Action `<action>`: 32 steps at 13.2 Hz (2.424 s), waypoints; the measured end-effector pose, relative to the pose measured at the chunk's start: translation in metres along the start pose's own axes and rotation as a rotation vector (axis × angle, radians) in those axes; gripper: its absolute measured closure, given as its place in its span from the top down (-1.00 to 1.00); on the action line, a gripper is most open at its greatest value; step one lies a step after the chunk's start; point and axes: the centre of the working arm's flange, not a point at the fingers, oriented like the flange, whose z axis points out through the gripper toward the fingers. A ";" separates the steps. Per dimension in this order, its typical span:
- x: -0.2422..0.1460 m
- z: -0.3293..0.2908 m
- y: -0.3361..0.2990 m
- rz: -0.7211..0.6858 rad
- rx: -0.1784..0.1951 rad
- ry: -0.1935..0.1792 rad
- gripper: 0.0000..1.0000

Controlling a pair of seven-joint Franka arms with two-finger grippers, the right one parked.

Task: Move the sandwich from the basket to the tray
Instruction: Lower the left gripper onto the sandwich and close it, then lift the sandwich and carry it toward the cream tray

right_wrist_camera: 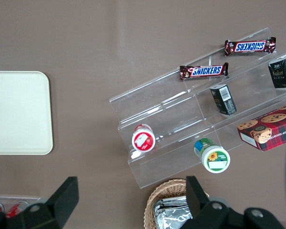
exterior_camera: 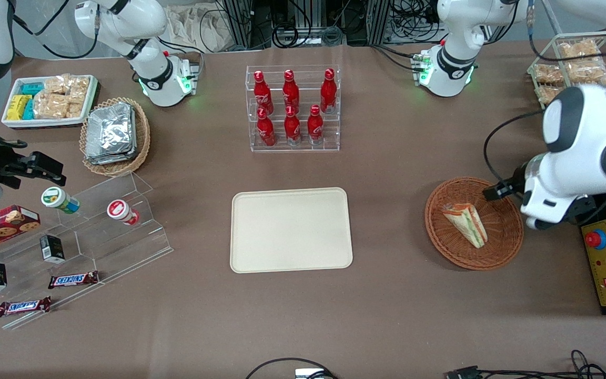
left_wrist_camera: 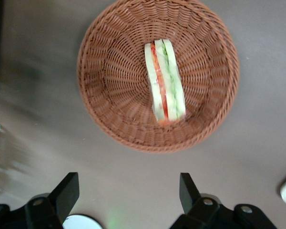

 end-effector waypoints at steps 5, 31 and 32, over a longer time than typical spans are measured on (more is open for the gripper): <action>0.040 0.086 0.025 -0.040 -0.004 -0.003 0.90; -0.075 -0.052 0.159 0.555 -0.108 0.088 -0.59; -0.086 -0.043 0.181 0.588 -0.111 0.071 -0.59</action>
